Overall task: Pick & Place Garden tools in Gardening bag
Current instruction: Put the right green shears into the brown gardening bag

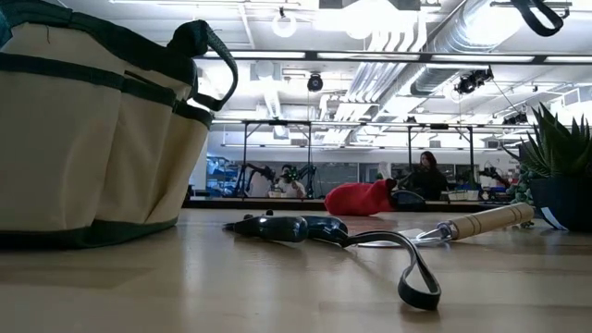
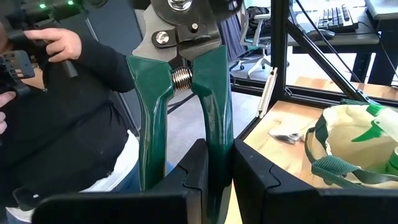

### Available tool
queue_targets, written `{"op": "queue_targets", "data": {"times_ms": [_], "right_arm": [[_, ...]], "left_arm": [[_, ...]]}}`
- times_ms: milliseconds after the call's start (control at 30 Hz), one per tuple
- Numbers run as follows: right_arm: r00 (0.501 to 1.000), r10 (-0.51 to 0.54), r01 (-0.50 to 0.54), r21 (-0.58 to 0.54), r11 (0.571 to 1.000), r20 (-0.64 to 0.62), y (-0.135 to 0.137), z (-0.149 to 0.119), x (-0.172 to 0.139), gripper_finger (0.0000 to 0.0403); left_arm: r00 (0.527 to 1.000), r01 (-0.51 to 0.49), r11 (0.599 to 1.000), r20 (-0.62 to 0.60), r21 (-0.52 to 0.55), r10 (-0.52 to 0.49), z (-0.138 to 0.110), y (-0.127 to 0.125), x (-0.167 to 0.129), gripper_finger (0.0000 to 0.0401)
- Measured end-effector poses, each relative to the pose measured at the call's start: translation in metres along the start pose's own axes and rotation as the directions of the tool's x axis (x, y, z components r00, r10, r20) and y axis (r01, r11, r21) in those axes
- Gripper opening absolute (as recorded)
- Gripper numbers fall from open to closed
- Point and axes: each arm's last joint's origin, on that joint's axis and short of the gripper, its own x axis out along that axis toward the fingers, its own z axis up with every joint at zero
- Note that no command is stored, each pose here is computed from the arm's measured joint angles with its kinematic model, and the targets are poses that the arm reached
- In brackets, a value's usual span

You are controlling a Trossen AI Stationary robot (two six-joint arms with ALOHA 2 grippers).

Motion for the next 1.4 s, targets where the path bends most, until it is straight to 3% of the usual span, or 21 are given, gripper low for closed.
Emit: {"op": "queue_targets", "data": {"times_ms": [300, 433, 600, 900, 1067, 1400], "right_arm": [[1.0, -0.002, 0.002, 0.005, 1.0, -0.011, -0.0001, -0.0011, 0.0, 0.0038], [1.0, -0.001, 0.001, 0.008, 1.0, -0.017, -0.0002, -0.0018, 0.0, 0.0038], [1.0, -0.003, 0.003, 0.013, 1.0, -0.028, -0.0002, -0.0029, 0.0, 0.0038], [0.999, 0.002, -0.001, 0.029, 1.0, -0.04, -0.0001, -0.0044, 0.0004, 0.0038], [0.999, -0.025, 0.026, 0.02, 0.999, -0.044, -0.0008, -0.0055, 0.0004, 0.0059], [0.989, -0.145, 0.147, 0.05, 0.988, -0.038, -0.002, -0.0047, 0.0005, 0.0167]], "left_arm": [[1.0, 0.011, 1.0, -0.008, -0.01, -0.011, -0.0079, -0.0001, 0.0059, 0.0327], [1.0, 0.017, 1.0, -0.004, -0.01, -0.017, -0.0074, 0.0001, 0.0056, 0.0302], [1.0, 0.017, 1.0, -0.004, -0.013, -0.017, -0.0075, 0.0002, 0.0056, 0.0223], [1.0, 0.003, 0.999, -0.022, 0.035, -0.002, -0.0081, 0.0011, 0.0051, 0.0024], [1.0, 0.016, 0.999, -0.02, 0.037, -0.015, -0.0079, 0.0001, 0.005, 0.0007], [0.999, 0.028, 0.999, -0.044, 0.017, -0.027, -0.0106, -0.0014, 0.005, 0.0003]]}}
